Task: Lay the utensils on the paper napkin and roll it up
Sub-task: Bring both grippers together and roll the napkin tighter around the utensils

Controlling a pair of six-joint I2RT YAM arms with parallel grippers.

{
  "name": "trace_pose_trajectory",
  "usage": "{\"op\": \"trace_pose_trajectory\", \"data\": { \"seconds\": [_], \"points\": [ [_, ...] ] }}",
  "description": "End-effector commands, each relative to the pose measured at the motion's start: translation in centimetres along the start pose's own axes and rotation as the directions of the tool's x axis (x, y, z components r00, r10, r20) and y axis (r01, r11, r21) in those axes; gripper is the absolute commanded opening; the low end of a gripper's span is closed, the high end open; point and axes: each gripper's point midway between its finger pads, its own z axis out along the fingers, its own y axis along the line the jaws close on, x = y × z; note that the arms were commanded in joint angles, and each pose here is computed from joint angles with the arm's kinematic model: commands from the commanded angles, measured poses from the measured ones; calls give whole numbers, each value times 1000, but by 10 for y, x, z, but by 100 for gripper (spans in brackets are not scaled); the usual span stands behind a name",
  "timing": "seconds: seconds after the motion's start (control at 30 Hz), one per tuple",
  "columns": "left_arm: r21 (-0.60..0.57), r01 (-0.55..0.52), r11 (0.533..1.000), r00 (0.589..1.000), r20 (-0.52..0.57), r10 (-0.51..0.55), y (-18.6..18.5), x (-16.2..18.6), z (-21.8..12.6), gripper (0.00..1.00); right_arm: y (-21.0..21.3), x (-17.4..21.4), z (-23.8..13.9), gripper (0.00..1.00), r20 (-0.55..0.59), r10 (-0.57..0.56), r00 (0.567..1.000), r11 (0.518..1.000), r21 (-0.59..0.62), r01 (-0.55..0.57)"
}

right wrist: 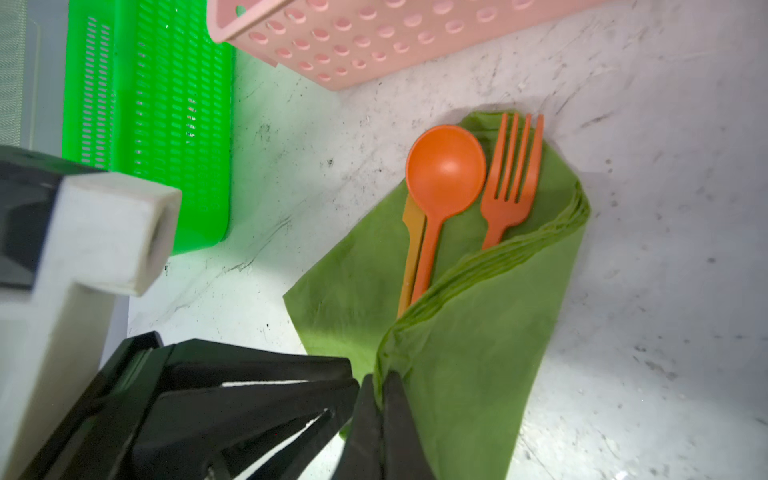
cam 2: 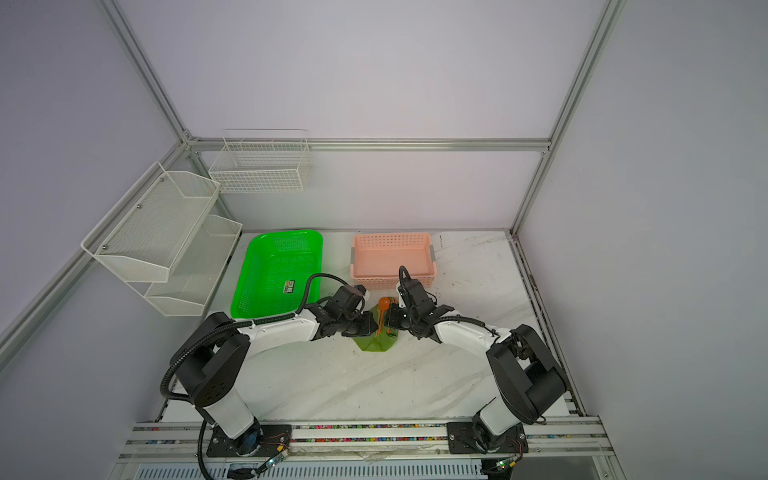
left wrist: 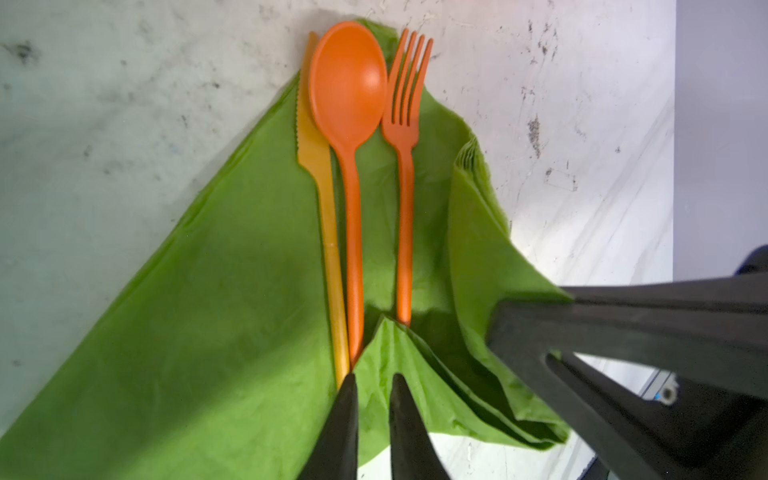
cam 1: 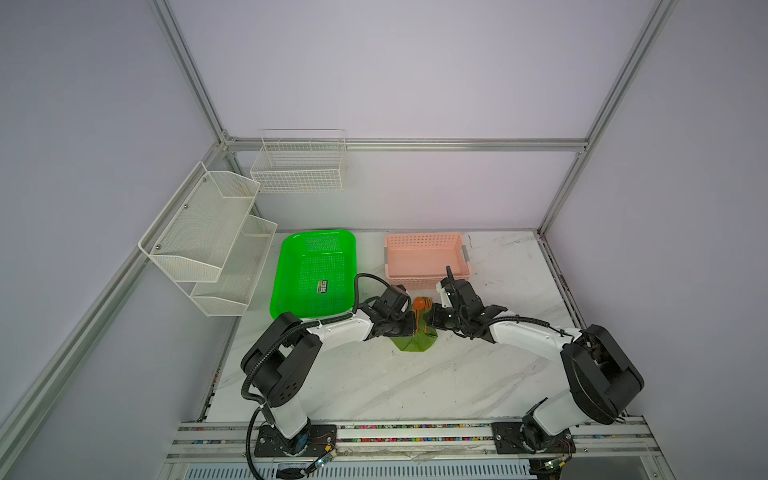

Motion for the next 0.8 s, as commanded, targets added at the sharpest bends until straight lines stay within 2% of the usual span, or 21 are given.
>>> {"op": "trace_pose_trajectory", "data": {
  "seconds": [0.0,0.4,0.77],
  "points": [
    [6,14,1000,1000,19,-15,10,-2,-5,16,16,-5,5,4,12,-6,1000,999,-35,6],
    [-44,98,994,987,129,-91,41,-21,-36,15,33,6,27,4,-22,-34,999,998,-52,33],
    [-40,112,993,983,152,-105,49,-24,-46,15,37,16,50,4,-56,-50,997,998,-48,47]
  ]
}}
